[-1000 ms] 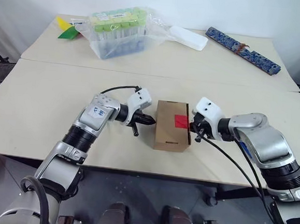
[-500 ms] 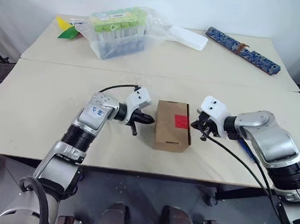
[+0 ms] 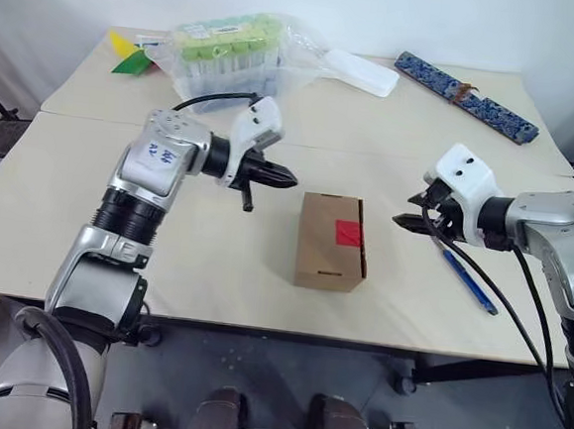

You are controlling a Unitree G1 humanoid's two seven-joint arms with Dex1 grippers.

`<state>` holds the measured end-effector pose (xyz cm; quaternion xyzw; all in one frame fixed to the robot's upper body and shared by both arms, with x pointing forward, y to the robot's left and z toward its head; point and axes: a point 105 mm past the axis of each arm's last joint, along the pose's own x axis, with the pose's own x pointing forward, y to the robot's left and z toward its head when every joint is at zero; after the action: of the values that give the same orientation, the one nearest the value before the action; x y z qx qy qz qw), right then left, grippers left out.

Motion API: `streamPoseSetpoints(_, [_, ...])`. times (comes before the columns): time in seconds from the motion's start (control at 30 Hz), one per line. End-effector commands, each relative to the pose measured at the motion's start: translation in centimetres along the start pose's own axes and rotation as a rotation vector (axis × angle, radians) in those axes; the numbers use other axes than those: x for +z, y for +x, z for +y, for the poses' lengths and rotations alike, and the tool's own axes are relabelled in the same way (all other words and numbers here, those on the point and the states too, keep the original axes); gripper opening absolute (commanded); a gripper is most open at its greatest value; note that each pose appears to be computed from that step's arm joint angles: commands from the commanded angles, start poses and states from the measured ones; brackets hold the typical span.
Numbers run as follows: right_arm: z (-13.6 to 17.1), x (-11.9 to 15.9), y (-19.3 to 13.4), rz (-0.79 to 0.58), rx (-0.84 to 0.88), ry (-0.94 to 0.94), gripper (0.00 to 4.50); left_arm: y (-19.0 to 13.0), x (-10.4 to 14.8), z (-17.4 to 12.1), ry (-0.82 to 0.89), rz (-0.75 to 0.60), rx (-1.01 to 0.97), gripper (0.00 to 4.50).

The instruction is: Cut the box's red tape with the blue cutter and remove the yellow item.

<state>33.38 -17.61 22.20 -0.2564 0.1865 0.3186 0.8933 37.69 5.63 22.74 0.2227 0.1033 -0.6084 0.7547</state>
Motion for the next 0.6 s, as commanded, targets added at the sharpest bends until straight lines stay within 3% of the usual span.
streamPoseSetpoints(0.03, [0.2, 1.7, -1.0, -0.052, -0.041, 0.043, 3.68, 0.7, 1.0, -0.7, 0.06, 0.0, -0.06, 0.0])
streamPoseSetpoints(0.13, [0.6, 2.1, -0.8, -0.069, -0.07, 0.13, 4.4, 1.3, 0.3, -0.9, 0.076, 0.037, -0.098, 0.0])
streamPoseSetpoints(0.6, [3.1, 0.6, 0.5, -0.038, -0.074, 0.3, 4.4, 3.7, -1.3, -1.5, 0.105, 0.097, -0.164, 0.0])
